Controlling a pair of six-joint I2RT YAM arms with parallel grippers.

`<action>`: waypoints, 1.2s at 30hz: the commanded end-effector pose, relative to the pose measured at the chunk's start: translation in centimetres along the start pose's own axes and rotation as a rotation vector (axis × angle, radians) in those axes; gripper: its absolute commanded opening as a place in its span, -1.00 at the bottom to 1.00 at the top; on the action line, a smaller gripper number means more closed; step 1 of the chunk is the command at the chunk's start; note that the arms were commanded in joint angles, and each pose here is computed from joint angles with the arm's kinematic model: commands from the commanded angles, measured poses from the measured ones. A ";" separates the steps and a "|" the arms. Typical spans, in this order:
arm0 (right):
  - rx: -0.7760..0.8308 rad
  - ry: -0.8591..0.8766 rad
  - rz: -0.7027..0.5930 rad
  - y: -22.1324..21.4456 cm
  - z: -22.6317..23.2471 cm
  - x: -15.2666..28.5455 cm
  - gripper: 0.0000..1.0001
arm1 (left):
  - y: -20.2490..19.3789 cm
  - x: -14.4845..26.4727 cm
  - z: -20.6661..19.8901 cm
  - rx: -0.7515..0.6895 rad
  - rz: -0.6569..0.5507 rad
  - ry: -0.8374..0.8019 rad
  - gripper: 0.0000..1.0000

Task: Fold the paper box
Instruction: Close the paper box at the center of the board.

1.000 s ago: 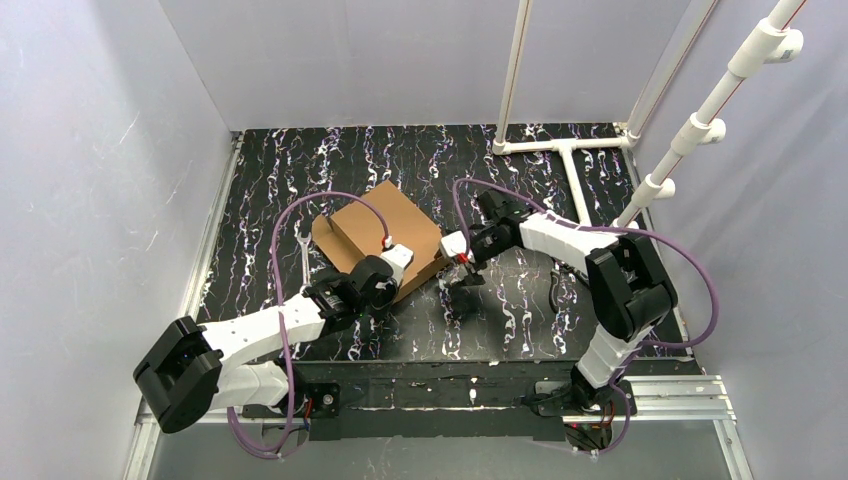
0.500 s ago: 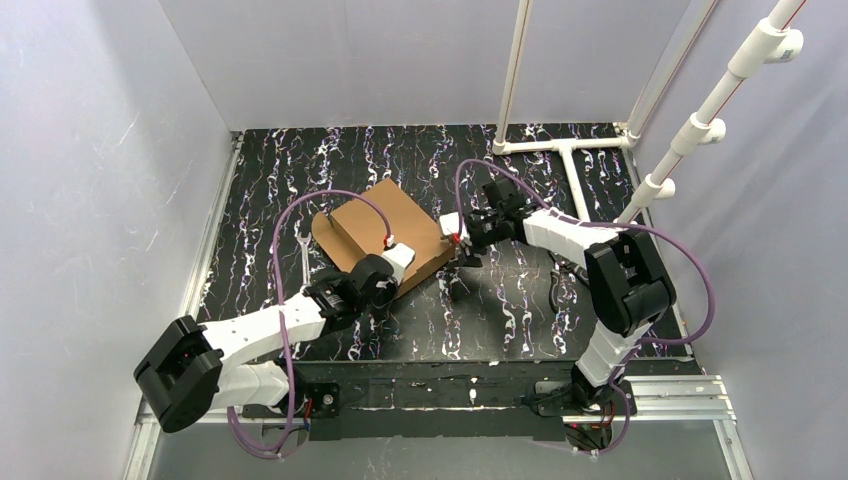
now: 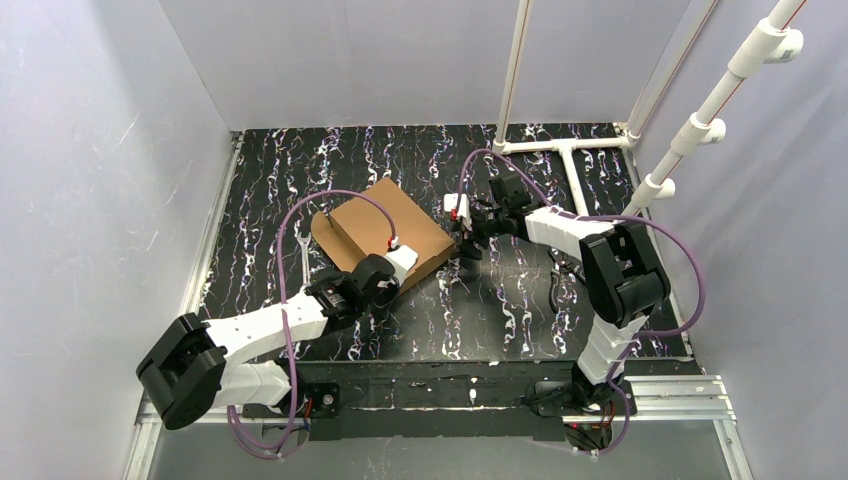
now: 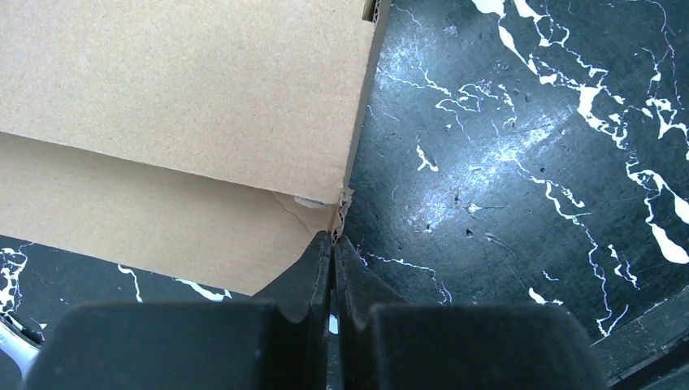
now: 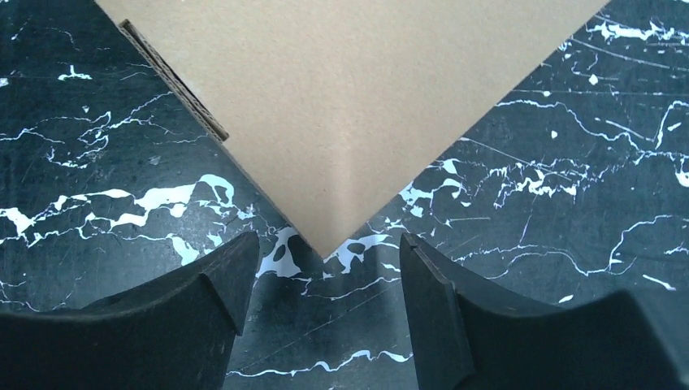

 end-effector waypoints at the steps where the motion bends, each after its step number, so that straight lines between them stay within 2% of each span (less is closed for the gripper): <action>1: -0.079 -0.015 -0.033 -0.3 -0.7 -0.2 0.42 | 1.6 0.4 0.9 -0.012 -0.049 0.045 -1.00; 9: -0.133 -0.011 -0.035 -0.6 -0.8 -0.2 0.29 | 1.7 0.4 1.0 0.025 -0.025 0.090 -1.00; 12: -0.177 0.061 -0.098 -0.2 -0.7 0.5 0.32 | 1.5 0.4 0.9 0.050 -0.016 0.098 -1.00; 17: -0.406 0.085 -0.159 1.1 -1.6 1.6 0.44 | 1.4 0.3 0.8 0.058 -0.023 0.093 -1.00; 25: -0.773 0.052 -0.236 2.8 -2.5 0.2 0.46 | 1.3 0.1 0.7 0.051 -0.021 0.088 -1.00; 29: -0.931 0.031 -0.155 1.5 -2.5 -2.0 0.39 | 1.3 0.1 0.7 0.050 -0.022 0.089 -1.00; 36: -0.972 0.014 -0.076 -0.5 -2.3 -3.2 0.30 | 1.1 0.3 0.9 0.069 -0.033 0.115 -1.00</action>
Point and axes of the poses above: each gripper's point midway between its finger pads, its own x axis back along the fingers, its own z axis along the line the jaws close on, y = z × x, the point moved 8 cm from there along x, back along the fingers, and after that the axes turned 12 degrees about -x, right-handed, at the moved point
